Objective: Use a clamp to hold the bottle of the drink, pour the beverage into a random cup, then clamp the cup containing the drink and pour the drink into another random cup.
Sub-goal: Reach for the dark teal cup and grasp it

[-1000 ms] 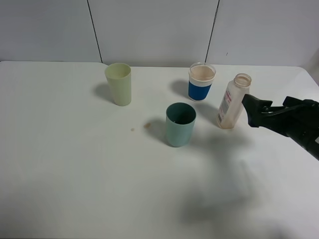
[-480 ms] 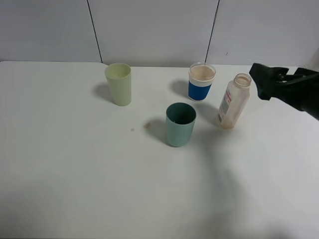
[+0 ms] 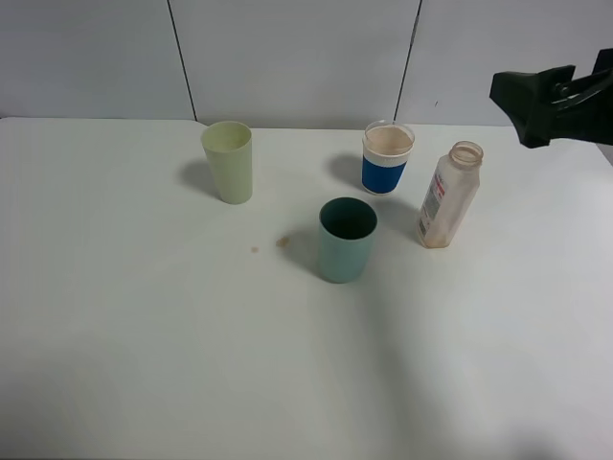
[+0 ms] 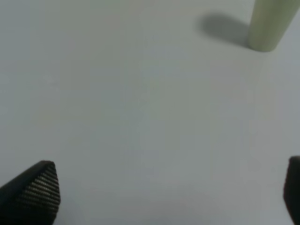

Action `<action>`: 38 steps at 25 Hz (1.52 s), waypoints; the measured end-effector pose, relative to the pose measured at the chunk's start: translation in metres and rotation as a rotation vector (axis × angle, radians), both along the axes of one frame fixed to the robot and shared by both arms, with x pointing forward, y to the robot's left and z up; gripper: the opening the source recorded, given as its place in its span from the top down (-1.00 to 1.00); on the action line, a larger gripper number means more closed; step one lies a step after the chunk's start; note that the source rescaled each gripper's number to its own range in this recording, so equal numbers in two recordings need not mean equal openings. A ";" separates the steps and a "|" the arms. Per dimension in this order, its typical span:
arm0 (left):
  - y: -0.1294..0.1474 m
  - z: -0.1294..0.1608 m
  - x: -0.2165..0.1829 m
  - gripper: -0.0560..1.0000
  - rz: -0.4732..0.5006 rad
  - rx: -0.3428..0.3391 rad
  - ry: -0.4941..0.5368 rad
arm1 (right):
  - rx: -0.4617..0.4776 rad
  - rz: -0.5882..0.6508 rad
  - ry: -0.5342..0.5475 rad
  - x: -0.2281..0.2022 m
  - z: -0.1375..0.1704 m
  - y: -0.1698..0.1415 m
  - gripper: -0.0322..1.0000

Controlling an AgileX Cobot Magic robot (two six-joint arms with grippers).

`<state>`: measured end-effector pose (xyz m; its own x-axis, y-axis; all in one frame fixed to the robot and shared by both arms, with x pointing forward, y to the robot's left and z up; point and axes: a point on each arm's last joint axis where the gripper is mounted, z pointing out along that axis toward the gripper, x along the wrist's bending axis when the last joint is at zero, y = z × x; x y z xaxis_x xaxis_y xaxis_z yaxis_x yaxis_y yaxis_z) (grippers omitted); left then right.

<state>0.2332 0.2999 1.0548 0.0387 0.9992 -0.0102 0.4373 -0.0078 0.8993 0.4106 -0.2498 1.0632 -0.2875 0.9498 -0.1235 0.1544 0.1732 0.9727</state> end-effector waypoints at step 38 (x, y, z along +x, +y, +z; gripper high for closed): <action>0.000 0.000 0.000 -0.80 0.000 0.000 0.000 | -0.071 -0.111 0.182 -0.148 0.003 -0.054 -1.00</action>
<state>0.2332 0.2999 1.0548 0.0387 0.9992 -0.0102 0.4373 -0.0078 0.8993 0.2628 -0.3034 1.0660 -0.2052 0.9676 -0.1473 0.3484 0.2128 0.9129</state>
